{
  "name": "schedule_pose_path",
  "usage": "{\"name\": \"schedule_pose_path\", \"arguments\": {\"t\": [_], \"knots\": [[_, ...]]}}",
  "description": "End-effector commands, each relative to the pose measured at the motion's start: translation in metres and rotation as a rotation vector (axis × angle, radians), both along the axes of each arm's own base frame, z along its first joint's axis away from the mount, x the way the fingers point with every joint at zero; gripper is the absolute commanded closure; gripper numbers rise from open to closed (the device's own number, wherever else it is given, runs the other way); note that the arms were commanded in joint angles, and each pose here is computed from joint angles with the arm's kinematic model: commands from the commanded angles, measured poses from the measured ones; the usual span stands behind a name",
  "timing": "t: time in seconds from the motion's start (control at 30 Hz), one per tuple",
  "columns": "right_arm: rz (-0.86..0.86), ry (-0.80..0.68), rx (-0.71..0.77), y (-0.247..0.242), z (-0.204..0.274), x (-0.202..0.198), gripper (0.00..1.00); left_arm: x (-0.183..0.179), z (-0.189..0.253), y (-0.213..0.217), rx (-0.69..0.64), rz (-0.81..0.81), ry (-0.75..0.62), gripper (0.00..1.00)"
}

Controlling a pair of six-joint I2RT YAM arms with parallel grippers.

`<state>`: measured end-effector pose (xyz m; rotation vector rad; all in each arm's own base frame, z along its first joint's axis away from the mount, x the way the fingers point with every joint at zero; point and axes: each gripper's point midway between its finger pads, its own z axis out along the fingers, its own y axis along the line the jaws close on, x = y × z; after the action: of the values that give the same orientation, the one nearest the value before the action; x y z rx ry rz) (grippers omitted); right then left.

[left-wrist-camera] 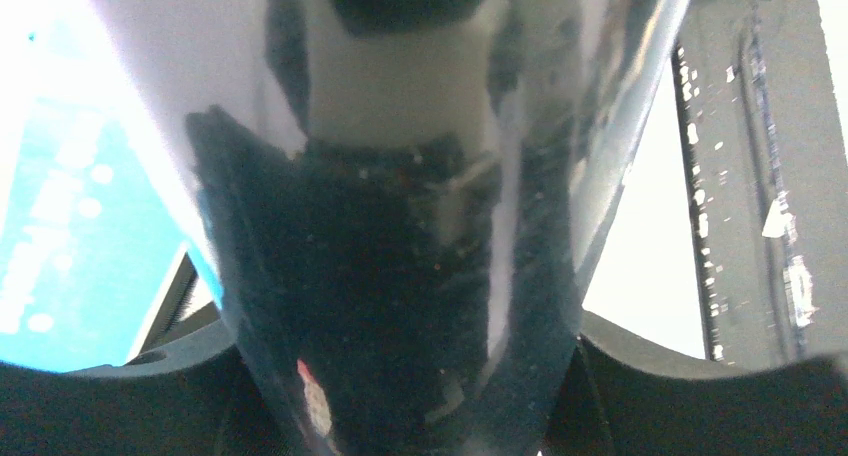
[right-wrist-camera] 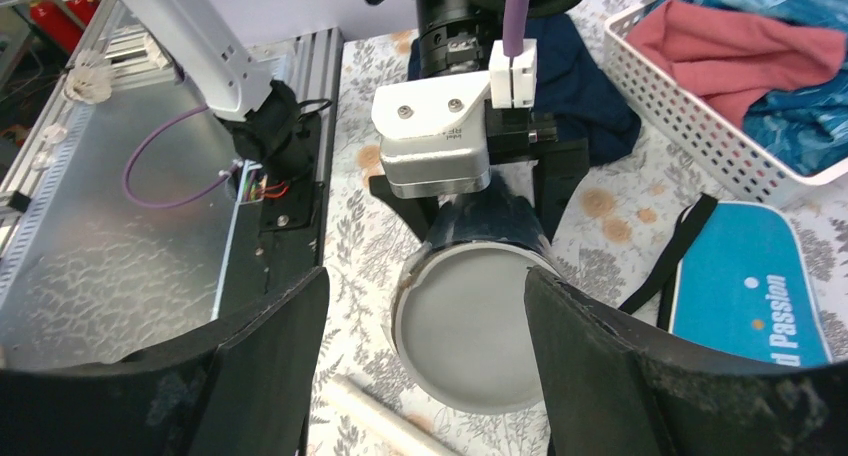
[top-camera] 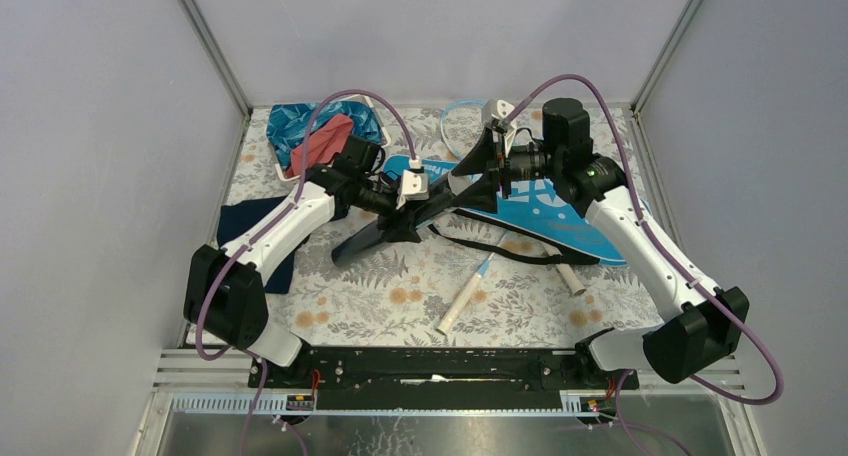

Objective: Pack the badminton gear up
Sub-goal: Close the lid on the shuttle tube.

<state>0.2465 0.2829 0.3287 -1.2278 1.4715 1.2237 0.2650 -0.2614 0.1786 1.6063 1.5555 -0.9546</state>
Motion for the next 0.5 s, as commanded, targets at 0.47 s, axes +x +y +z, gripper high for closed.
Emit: {"name": "schedule_pose_path", "arguments": {"t": [0.47], "knots": [[-0.054,0.034,-0.083,-0.026,0.000,-0.013,0.22,0.009,0.031,-0.016,-0.065,-0.183,-0.313,1.00]]}}
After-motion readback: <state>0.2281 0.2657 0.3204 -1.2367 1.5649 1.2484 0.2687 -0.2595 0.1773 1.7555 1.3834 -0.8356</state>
